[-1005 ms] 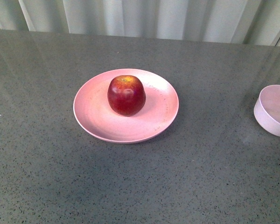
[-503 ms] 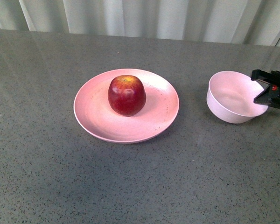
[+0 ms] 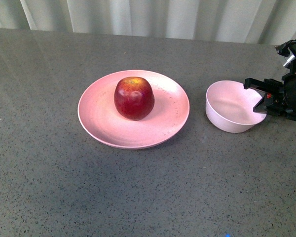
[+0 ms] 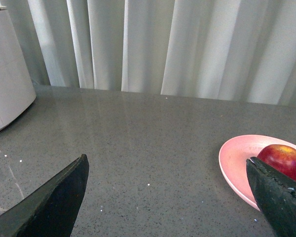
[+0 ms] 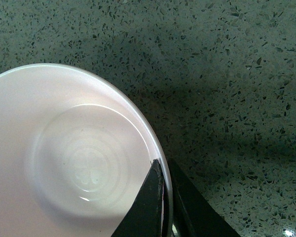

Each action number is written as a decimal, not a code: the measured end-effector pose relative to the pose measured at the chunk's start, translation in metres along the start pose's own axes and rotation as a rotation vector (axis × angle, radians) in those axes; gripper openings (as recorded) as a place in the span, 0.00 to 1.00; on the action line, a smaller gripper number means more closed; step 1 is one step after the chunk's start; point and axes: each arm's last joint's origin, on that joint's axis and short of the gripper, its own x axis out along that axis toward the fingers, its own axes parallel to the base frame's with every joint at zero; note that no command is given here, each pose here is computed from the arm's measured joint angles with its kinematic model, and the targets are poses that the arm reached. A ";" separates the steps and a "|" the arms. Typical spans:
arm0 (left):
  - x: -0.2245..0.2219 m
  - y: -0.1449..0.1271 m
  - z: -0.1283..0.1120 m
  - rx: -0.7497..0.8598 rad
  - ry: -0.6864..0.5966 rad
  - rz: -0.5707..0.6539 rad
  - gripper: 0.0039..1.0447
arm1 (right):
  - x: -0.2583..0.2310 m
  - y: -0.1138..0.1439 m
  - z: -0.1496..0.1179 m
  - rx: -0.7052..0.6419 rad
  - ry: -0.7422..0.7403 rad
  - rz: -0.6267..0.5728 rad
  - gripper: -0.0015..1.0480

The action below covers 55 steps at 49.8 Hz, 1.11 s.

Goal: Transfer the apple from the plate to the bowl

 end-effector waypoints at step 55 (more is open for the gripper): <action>0.000 0.000 0.000 0.000 0.000 0.000 0.92 | -0.140 -0.021 -0.037 -0.237 -0.842 -0.048 0.61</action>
